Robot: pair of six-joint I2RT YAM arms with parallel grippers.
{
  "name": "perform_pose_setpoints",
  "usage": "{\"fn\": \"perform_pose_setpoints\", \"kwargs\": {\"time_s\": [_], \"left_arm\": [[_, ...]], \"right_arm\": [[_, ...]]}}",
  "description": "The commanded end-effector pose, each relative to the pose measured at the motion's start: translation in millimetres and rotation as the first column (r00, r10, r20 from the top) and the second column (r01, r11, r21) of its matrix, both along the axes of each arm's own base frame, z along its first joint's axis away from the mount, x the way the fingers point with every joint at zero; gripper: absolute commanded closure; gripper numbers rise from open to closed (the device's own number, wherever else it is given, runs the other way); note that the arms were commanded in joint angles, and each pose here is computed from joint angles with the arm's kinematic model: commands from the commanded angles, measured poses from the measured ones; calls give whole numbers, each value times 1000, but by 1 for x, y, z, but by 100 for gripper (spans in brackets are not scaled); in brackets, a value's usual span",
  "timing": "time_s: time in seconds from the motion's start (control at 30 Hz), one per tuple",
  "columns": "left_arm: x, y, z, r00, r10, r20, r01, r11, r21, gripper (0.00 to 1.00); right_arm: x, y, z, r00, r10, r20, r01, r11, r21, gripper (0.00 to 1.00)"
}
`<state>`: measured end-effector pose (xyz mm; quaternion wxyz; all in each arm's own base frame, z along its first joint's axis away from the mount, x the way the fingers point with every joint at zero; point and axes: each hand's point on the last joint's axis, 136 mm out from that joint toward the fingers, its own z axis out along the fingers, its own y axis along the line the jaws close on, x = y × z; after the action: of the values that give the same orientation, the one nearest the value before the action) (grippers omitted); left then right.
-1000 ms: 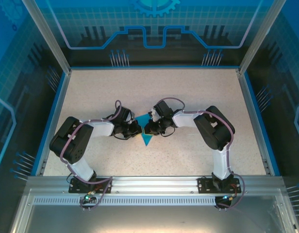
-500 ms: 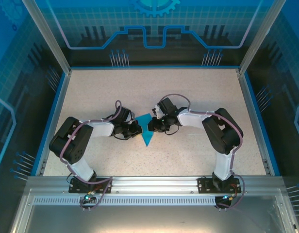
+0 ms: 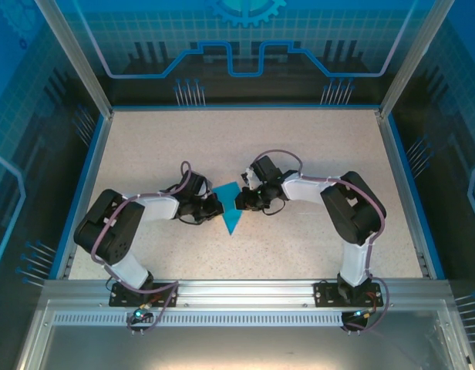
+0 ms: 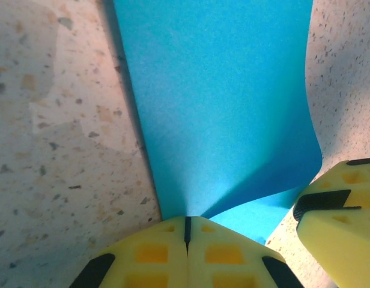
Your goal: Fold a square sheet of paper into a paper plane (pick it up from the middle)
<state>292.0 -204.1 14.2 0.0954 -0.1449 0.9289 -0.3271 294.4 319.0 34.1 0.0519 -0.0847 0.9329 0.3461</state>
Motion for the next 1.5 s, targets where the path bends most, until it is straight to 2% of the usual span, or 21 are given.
{"fn": "perform_pose_setpoints", "kwargs": {"time_s": [0.0,0.1,0.27,0.6,0.9,1.47], "left_arm": [[-8,11,-3,1000,9,2,-9,999,51,100],[-9,13,-1,1000,17,19,-18,999,51,100],[-9,14,0,999,19,30,-21,998,54,100],[-6,14,-4,1000,23,21,-24,998,60,100],[-7,16,-5,999,33,17,-34,997,71,100],[-4,19,-3,998,42,37,-45,995,85,100]], "right_arm": [[1,-4,6,1000,7,27,-7,1000,23,79],[4,-15,12,997,-22,77,22,1000,-10,78],[8,-33,1,993,-48,110,61,991,-118,67],[9,-6,-2,996,43,73,-38,998,-56,66],[5,-1,-14,997,74,36,-72,995,-65,64],[0,-23,-47,997,72,36,-59,960,-273,62]]}}
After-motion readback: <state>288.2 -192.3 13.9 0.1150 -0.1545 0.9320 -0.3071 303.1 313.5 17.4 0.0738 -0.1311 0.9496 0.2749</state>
